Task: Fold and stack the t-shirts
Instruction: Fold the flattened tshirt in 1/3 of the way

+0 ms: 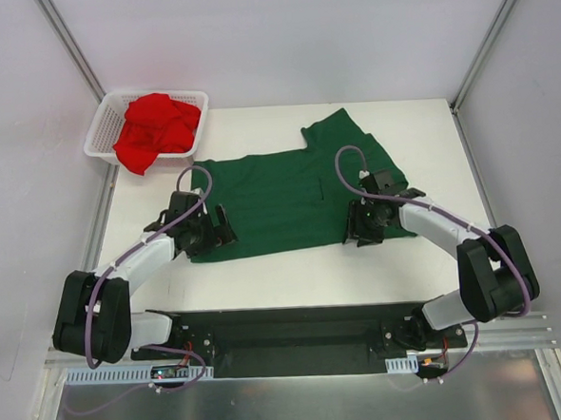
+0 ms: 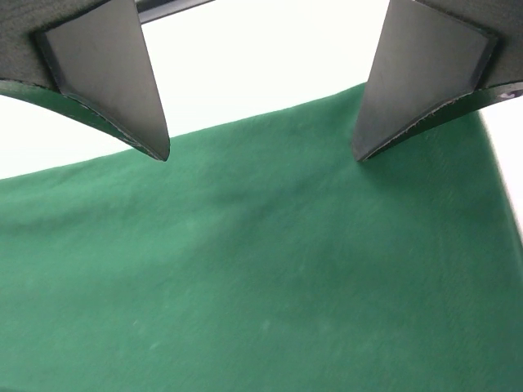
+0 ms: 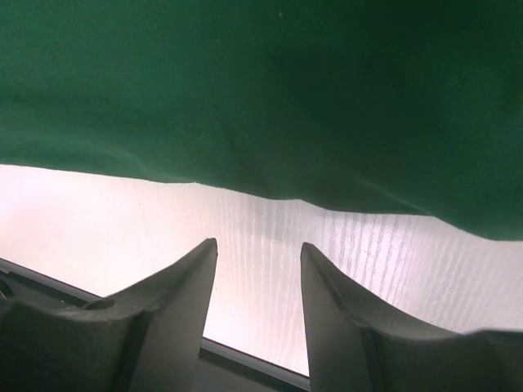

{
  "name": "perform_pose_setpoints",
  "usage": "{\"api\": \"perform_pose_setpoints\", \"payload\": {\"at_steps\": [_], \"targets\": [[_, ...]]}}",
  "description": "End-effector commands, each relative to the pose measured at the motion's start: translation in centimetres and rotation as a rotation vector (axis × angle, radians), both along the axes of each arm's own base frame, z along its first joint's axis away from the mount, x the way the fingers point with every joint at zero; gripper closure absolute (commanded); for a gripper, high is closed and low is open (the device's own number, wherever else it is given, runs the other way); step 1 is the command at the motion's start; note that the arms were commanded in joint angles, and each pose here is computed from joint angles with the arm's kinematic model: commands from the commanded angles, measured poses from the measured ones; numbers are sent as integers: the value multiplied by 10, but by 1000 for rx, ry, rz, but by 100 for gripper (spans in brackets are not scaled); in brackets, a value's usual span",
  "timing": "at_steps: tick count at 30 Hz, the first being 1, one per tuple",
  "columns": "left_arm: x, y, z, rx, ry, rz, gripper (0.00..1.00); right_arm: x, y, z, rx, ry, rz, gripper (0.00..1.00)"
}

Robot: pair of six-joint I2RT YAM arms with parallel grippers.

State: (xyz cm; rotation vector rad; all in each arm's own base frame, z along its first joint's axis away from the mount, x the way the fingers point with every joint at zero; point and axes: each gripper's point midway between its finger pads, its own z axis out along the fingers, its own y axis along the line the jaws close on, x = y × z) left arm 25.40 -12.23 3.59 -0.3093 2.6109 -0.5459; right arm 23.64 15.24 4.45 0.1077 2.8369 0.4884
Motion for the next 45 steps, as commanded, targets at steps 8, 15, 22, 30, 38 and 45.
{"api": "perform_pose_setpoints", "payload": {"at_steps": [8, 15, 22, 30, 38, 45], "targets": [[-5, 13, 13, 78, 2, 7, 4, 77, 23, 35, 1, -226, 66, 51], [-4, 16, 14, 87, -1, 15, 4, 102, 15, 82, -34, -311, 52, 50], [1, 26, 14, 95, -2, 38, 4, 98, -16, 50, -79, -232, -50, 50], [5, 35, 15, 69, 11, 80, 4, 93, -25, 23, -68, -184, -89, 50], [8, 37, 17, 43, 6, 96, 4, 89, -29, 12, -53, -159, -102, 50], [24, 29, 71, -15, -170, 78, 4, 88, -33, 17, -54, -170, -103, 50]]}}
